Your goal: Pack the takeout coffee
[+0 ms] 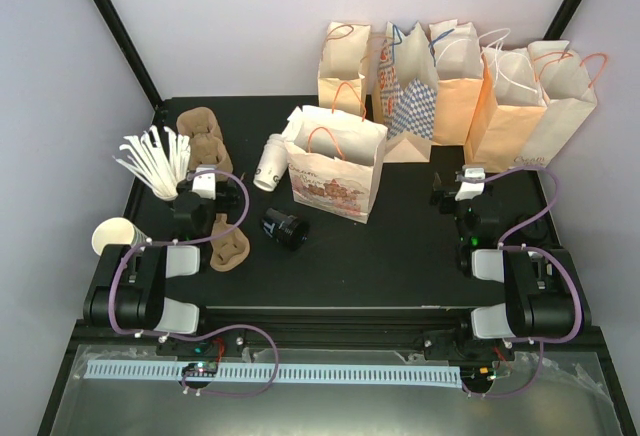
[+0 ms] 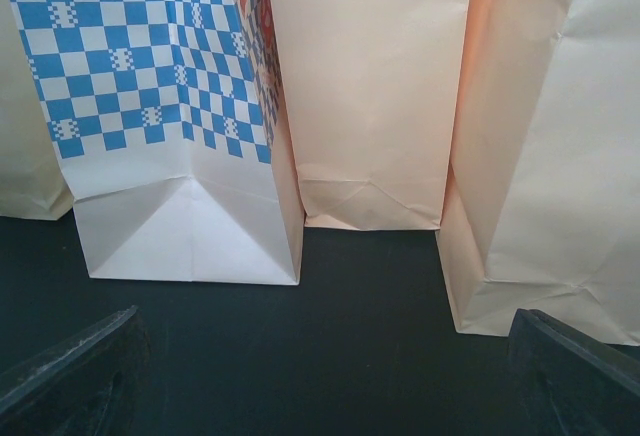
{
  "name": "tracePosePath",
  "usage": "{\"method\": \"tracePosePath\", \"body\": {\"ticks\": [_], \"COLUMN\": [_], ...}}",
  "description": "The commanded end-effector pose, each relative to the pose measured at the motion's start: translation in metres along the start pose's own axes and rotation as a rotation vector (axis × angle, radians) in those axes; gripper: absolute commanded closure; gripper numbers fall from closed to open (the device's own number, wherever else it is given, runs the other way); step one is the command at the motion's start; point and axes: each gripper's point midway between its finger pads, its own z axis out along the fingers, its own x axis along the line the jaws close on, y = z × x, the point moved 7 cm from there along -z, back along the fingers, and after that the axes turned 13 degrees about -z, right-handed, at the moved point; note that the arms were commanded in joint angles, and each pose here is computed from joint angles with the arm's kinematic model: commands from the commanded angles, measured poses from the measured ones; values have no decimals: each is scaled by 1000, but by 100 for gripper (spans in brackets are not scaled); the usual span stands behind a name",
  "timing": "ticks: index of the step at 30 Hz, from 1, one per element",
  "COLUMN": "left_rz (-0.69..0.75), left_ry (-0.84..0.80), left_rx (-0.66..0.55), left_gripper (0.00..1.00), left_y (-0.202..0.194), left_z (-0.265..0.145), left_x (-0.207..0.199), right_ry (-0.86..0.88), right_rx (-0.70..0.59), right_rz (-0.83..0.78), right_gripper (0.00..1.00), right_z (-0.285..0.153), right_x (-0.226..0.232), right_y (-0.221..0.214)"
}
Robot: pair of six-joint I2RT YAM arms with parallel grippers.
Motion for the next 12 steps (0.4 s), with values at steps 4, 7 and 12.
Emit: {"method": "tracePosePath", "body": {"ticks": [4,7,12], "left_rz": [-5,-5,-5], "left_ry": [-3,-2,-2], "left_rx": [-50,-49,-48], "left_gripper": [1,1,1], "left_y": [15,15,15], "left_z": [2,2,3], "left_x": [-3,-3,-3], "right_ry": [-29,-27,-26], "right_rx": [-56,-55,-54], "right_rz": [-12,-12,-9], "right_gripper": [0,0,0], "right_z": [2,2,3], "right_x": [-6,-6,-6], "right_y": [12,12,12]}}
